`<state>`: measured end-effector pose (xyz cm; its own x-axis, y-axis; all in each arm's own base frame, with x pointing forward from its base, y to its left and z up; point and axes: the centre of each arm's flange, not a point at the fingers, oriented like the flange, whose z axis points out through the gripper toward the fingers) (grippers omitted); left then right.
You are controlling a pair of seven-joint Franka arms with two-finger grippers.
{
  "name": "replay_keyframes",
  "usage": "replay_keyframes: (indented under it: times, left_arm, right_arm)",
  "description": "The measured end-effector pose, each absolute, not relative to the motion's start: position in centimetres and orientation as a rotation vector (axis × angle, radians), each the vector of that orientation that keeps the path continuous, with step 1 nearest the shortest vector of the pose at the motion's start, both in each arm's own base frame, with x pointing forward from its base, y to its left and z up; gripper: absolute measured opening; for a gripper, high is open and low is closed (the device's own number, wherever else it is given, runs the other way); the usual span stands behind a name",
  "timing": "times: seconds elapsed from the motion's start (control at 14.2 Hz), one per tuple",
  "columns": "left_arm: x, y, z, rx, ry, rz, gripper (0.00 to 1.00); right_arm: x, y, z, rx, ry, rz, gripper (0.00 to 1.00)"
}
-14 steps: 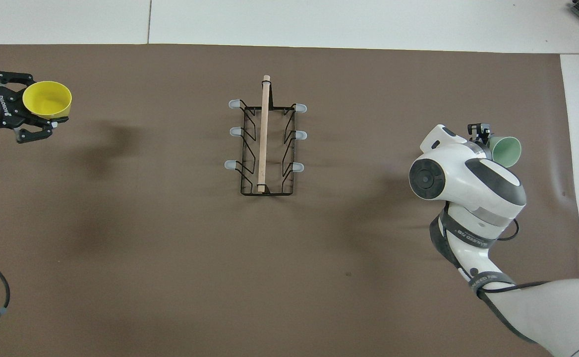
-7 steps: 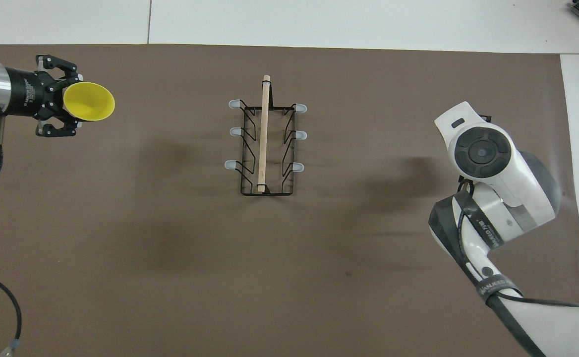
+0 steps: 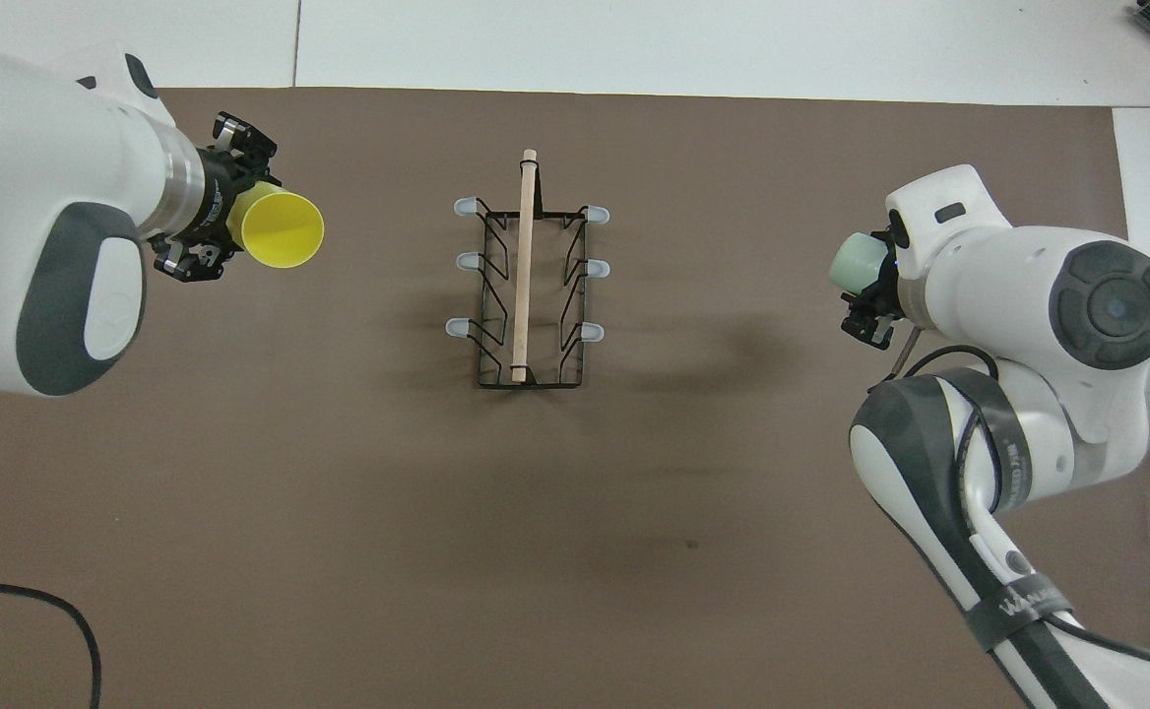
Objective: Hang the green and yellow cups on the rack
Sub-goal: 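Lift the yellow cup with the left gripper while the right gripper lifts the green cup, then carry the yellow cup onto a rack peg while the right gripper carries the green cup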
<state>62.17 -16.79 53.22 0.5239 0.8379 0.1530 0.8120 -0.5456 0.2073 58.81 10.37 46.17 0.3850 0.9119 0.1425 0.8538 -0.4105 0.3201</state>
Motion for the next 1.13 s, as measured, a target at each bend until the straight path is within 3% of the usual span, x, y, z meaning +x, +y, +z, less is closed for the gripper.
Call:
replay_keyframes:
  times: [0.57,1.13]
  left_arm:
    - [57.6,-27.1,52.9,3.006,0.952,0.884,0.67]
    - [52.8,-31.0,47.1,2.968,0.633,1.340,0.67]
  right_arm:
    - [58.3,10.8,48.6,2.644,1.737,0.980,0.70]
    - [56.6,7.1,49.4,2.709,1.879,1.483,0.70]
